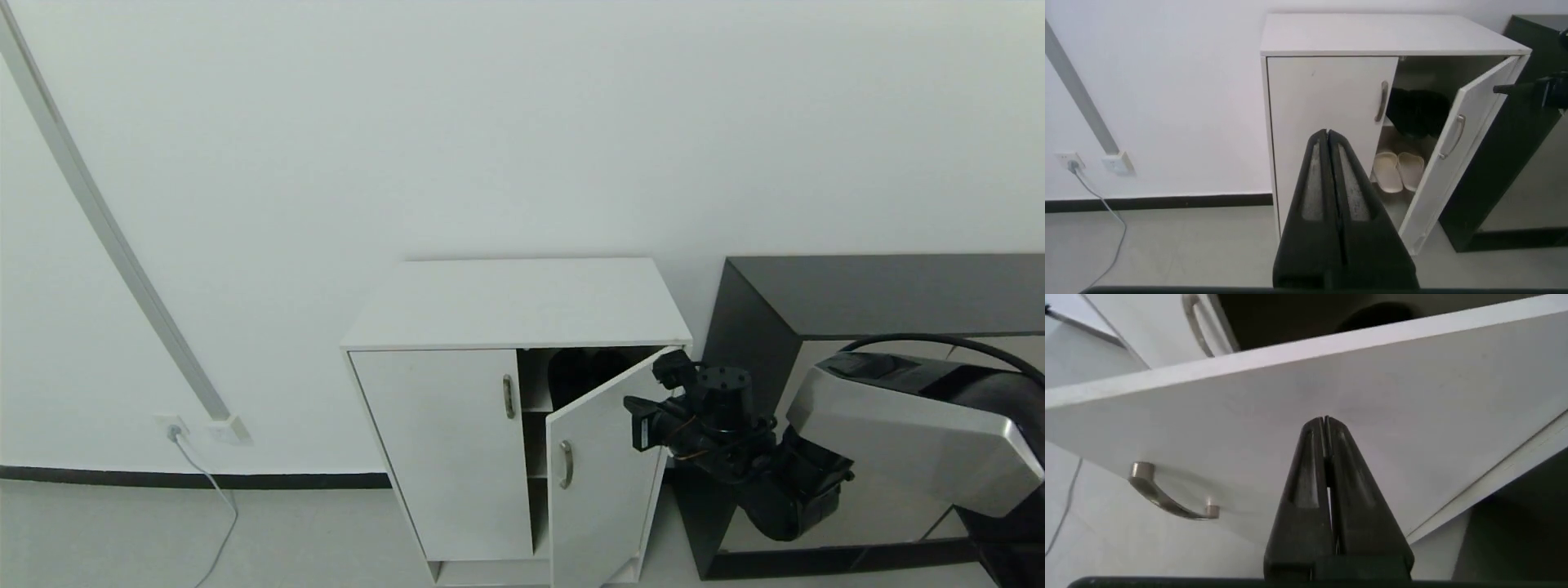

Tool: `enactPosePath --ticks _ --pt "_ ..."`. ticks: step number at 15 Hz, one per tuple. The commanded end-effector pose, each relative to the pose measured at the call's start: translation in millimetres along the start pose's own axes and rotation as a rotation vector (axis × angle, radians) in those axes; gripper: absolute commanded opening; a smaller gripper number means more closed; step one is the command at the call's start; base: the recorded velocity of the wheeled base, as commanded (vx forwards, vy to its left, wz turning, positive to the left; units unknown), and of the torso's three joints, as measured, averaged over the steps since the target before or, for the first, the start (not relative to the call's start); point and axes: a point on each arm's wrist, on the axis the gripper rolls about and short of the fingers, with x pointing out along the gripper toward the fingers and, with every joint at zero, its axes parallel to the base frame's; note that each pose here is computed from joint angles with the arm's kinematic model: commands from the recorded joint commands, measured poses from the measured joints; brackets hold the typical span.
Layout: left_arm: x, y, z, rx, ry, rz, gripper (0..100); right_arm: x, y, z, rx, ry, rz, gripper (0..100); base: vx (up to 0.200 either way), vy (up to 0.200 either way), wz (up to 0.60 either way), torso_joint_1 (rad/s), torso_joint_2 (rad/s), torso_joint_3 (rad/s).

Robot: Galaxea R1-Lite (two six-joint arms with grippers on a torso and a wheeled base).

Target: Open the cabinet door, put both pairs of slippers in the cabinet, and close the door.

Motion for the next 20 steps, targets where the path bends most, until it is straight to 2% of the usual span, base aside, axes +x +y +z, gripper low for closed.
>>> enactPosePath --ticks 1,6,11,20 --pt "0.1 0.0 -0.1 -0.001 0.001 0.000 0 15.1 -2.8 -6.6 0.001 -0.014 -0.060 0 0.000 0.000 0.00 0.000 0.00 0.000" --pt "0.1 0.0 -0.1 -0.001 0.001 0.000 0 36.8 -4.7 -1.2 0.025 -0.053 -0.199 0 0.000 0.000 0.00 0.000 0.00 0.000" --pt "0.1 0.0 -0.1 -0.001 0.001 0.000 0 51.9 -7.2 -0.6 0.029 -0.089 -0.277 0 0.000 0.000 0.00 0.000 0.00 0.000" --pt "0.1 0.0 -0.1 -0.001 0.001 0.000 0 60.0 -11.4 -1.2 0.031 -0.091 -0.315 0 0.000 0.000 0.00 0.000 0.00 0.000"
